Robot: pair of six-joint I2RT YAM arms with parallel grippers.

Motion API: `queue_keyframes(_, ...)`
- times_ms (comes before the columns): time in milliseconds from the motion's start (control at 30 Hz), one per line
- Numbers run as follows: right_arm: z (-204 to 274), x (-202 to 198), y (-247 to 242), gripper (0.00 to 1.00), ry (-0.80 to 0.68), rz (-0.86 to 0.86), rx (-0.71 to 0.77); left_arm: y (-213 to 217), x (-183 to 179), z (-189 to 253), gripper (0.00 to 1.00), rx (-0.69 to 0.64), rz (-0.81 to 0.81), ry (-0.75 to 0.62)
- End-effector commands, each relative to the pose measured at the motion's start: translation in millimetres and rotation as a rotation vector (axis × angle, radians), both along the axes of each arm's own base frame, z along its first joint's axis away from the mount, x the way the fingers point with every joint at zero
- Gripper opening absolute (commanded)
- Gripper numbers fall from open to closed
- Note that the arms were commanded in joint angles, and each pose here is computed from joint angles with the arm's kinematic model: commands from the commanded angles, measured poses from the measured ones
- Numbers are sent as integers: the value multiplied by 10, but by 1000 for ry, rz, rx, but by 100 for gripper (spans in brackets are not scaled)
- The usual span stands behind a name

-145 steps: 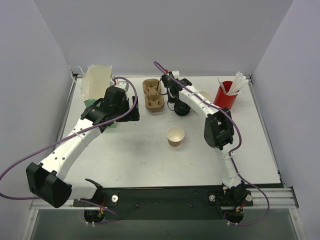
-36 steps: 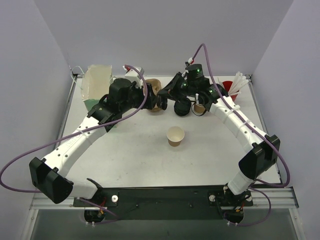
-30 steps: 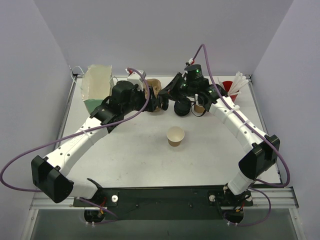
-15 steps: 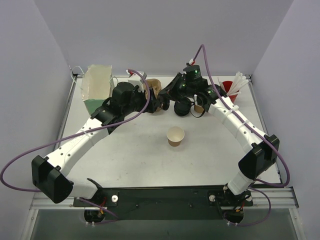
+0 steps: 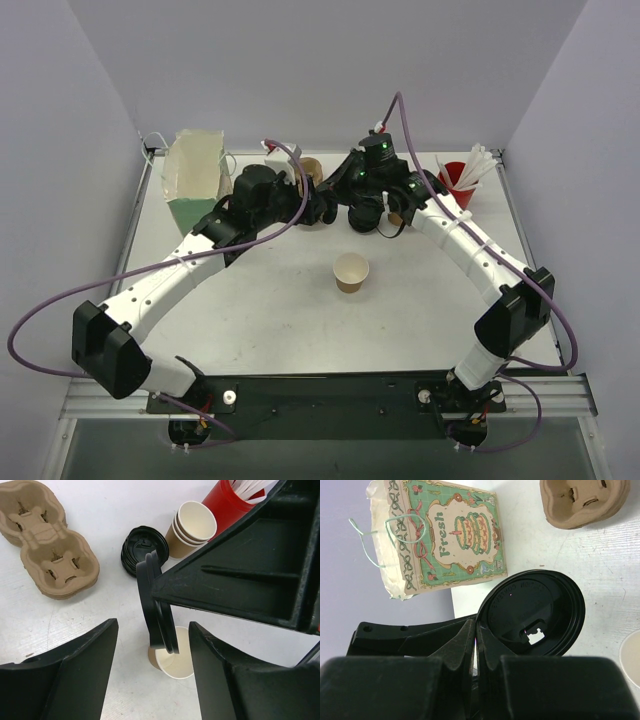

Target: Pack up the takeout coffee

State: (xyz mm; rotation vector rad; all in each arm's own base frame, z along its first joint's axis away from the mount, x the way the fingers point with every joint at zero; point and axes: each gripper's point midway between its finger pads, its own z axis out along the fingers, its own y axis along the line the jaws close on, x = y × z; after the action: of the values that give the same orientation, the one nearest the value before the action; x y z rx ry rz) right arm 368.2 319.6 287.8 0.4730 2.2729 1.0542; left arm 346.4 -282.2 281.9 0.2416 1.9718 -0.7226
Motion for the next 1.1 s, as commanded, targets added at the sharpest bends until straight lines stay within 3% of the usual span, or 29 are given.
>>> queue_keyframes(0,145,34,31,0,-29,-23,14,-87,65,192,68,-33,4,-64)
queue_keyframes(200,167,28,44,0,-30,-25,22,-54,125,127,64,-18,48,-65)
queue_keyframes(733,222,11,71,0,-44,-9,32,-39,160,77,35,-5,95,-62)
queue_keyframes(800,224,11,64,7,-54,-4,24,-35,157,109,34,-9,97,-65)
queue_keyframes(833,229,12,58,16,-60,-4,19,-30,153,107,34,-8,99,-60)
queue_keyframes(933,249,27,5,31,-92,-7,-8,-8,152,114,34,-5,112,-42)
queue_keyframes(1067,312,13,-110,39,-145,-18,-48,17,158,163,34,-9,129,-17)
